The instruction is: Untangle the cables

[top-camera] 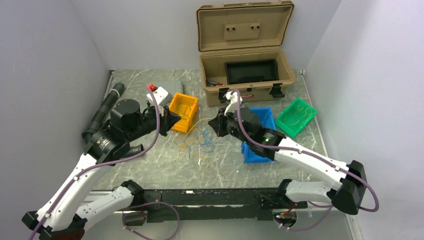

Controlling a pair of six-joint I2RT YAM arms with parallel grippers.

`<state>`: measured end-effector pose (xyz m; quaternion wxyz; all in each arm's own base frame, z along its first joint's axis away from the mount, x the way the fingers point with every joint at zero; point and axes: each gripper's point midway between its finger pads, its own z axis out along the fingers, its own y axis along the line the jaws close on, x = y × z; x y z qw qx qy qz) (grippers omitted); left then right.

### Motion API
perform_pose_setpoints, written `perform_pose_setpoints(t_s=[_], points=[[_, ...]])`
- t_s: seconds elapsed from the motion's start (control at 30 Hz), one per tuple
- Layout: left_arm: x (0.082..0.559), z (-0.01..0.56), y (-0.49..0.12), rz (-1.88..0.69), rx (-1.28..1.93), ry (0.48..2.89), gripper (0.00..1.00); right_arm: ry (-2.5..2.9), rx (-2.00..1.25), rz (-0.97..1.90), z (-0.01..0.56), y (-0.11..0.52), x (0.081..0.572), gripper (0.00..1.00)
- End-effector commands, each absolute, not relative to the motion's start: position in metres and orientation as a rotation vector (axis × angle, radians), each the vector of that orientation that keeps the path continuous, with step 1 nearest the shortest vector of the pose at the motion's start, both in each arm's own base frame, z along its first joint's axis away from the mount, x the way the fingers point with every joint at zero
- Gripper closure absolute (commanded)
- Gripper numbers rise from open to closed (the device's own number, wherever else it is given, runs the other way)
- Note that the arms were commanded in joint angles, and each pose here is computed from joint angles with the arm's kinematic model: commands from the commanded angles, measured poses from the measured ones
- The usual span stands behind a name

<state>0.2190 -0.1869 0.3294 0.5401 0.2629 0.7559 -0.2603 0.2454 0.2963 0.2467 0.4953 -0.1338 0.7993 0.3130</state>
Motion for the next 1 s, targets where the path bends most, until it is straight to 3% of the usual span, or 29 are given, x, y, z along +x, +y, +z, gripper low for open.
perform_pose_setpoints(t_s=[0.0,0.17,0.33,0.4,0.47,0.67,0.97], points=[[0.206,0.363,-0.215,-0.764,0.678,1.668,1.00,1.808,-0.396,0.865,0.287,0.325,0.242,1.00],[0.209,0.359,-0.198,-0.694,0.584,1.694,1.00,1.879,-0.299,0.736,0.266,0.307,0.254,1.00],[0.240,0.338,-0.065,-0.130,0.042,1.820,1.00,2.107,0.139,0.501,0.193,0.209,0.283,1.00],[0.233,0.333,-0.002,0.103,-0.179,1.816,1.00,2.166,0.383,0.459,0.155,0.157,0.282,1.00],[0.222,0.335,0.031,0.222,-0.278,1.787,1.00,2.092,0.500,0.451,0.156,0.126,0.280,1.00],[0.221,0.346,0.022,0.114,-0.303,1.742,1.00,2.041,0.448,0.501,0.178,0.129,0.280,1.00],[0.232,0.367,-0.059,-0.272,0.066,1.703,1.00,1.997,0.060,0.806,0.216,0.192,0.278,1.00]])
